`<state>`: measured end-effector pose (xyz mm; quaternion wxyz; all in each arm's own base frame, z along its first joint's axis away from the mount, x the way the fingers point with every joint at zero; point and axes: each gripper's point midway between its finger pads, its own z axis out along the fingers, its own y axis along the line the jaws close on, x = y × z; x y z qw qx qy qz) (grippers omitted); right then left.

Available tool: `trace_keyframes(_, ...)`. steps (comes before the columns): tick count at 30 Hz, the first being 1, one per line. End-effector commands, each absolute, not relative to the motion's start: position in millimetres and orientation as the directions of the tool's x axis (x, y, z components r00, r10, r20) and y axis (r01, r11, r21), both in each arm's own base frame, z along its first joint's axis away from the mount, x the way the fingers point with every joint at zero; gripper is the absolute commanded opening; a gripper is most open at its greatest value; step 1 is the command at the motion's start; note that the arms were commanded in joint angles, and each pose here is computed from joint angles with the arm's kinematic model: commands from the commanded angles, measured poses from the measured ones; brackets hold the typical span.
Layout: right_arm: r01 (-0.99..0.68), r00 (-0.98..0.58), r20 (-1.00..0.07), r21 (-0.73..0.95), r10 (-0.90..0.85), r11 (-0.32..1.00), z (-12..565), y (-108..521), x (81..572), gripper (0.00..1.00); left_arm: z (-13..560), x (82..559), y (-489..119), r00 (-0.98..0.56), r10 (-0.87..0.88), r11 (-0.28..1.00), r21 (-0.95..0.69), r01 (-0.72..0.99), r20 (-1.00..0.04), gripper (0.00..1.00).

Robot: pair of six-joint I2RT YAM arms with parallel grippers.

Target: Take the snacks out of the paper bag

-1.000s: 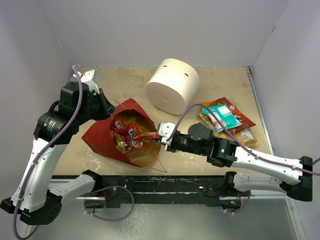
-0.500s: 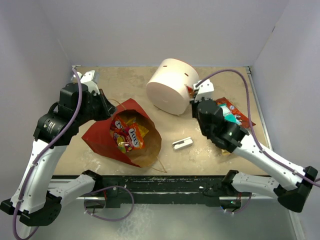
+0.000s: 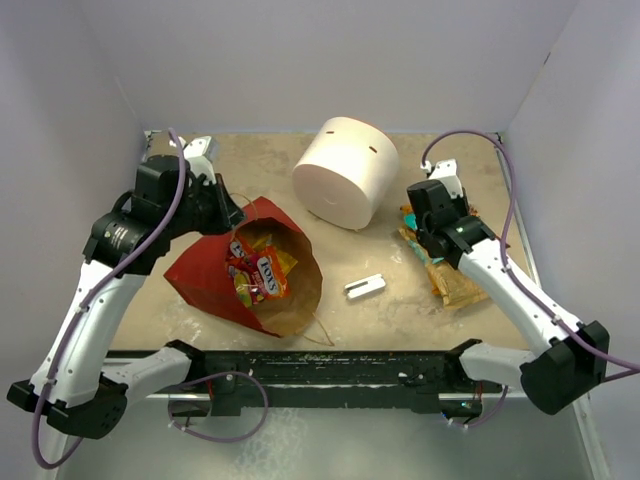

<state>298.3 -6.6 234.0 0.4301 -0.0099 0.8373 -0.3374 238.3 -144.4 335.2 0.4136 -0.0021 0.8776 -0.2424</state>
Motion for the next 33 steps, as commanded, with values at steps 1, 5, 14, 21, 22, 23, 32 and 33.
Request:
trace_keyframes(1, 0.246, -0.691, -0.641, -0.644, -0.335, 0.724, 226, -19, 296, 0.00, 354, 246, -157, -0.613, -0.175, 0.851, -0.431, 0.299, -0.770, 0.00)
trace_keyframes(5, 0.188, -0.740, -0.589, -0.645, -0.325, 0.741, 198, -8, 312, 0.00, 352, 245, -159, -0.615, -0.165, 0.847, -0.430, 0.312, -0.771, 0.00)
trace_keyframes(14, 0.126, -0.812, -0.521, -0.596, -0.263, 0.793, 144, 13, 332, 0.00, 351, 240, -153, -0.610, -0.155, 0.856, -0.414, 0.309, -0.777, 0.00)
trace_keyframes(21, 0.146, -0.838, -0.531, -0.440, -0.126, 0.886, 113, 40, 331, 0.20, 356, 238, -151, -0.604, -0.180, 0.855, -0.427, 0.294, -0.777, 0.00)
trace_keyframes(22, 0.152, -0.836, -0.536, -0.433, -0.118, 0.889, 113, 41, 331, 0.29, 357, 238, -152, -0.605, -0.183, 0.854, -0.429, 0.293, -0.775, 0.00)
trace_keyframes(23, 0.157, -0.834, -0.540, -0.429, -0.114, 0.890, 115, 41, 331, 0.40, 357, 238, -151, -0.606, -0.188, 0.854, -0.433, 0.288, -0.773, 0.00)
trace_keyframes(32, 0.092, -0.770, -0.613, -0.381, -0.177, 0.920, 156, 44, 330, 0.80, 357, 235, -148, -0.611, -0.286, 0.840, -0.500, 0.210, -0.738, 0.00)
trace_keyframes(33, 0.072, -0.750, -0.634, -0.363, -0.189, 0.929, 163, 48, 333, 0.84, 356, 234, -149, -0.615, -0.307, 0.832, -0.518, 0.196, -0.726, 0.00)
